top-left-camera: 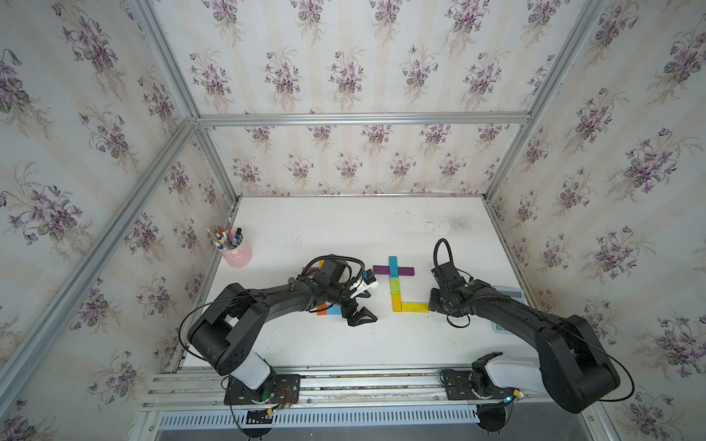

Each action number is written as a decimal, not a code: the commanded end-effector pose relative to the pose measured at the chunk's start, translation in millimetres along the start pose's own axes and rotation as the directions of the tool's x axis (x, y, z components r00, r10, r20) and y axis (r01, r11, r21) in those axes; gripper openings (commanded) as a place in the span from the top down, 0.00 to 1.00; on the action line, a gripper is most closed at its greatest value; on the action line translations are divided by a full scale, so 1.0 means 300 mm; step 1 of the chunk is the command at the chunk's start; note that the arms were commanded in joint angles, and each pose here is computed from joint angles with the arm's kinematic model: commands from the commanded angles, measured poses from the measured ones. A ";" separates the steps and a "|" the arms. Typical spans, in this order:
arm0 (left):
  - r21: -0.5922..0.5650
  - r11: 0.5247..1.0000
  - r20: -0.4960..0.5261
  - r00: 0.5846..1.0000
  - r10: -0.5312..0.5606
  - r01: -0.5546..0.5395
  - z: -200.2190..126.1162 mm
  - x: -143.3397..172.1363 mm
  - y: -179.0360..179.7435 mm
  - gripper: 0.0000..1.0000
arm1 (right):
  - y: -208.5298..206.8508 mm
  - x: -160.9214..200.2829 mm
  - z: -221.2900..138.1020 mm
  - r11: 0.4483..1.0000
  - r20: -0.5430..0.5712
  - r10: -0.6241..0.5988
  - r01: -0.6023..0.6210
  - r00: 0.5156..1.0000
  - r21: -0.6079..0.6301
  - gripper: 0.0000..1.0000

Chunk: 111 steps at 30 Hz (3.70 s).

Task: Assemble the letter t with building blocks
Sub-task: Assemble the building block at the center of the board, then adjust the building block at the center of the board.

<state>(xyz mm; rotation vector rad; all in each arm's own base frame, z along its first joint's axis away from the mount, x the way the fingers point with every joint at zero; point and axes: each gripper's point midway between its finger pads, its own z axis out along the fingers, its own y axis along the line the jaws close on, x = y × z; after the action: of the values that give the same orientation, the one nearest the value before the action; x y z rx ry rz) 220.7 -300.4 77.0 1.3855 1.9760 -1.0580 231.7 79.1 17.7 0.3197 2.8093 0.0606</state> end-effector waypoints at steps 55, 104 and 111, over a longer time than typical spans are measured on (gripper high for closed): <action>-0.310 0.949 -0.052 0.998 0.043 -0.057 0.090 -0.050 -0.009 0.00 | 0.072 -0.084 -0.149 0.986 0.151 -0.053 0.075 0.987 -0.146 0.45; -0.673 0.550 0.027 0.760 -0.650 0.495 0.121 -0.022 0.105 0.58 | 0.260 0.048 -0.209 0.840 0.233 -0.160 0.256 0.959 -0.478 0.38; -0.643 0.516 0.046 0.701 -0.711 0.566 0.154 0.006 0.105 0.60 | 0.291 0.094 -0.207 0.825 0.221 -0.223 0.305 0.949 -0.476 0.37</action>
<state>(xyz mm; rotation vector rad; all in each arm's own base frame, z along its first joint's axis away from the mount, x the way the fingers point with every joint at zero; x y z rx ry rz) 249.8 -328.7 42.0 0.4373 2.7460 -0.3480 201.3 168.3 69.5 -0.1859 2.5529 0.6701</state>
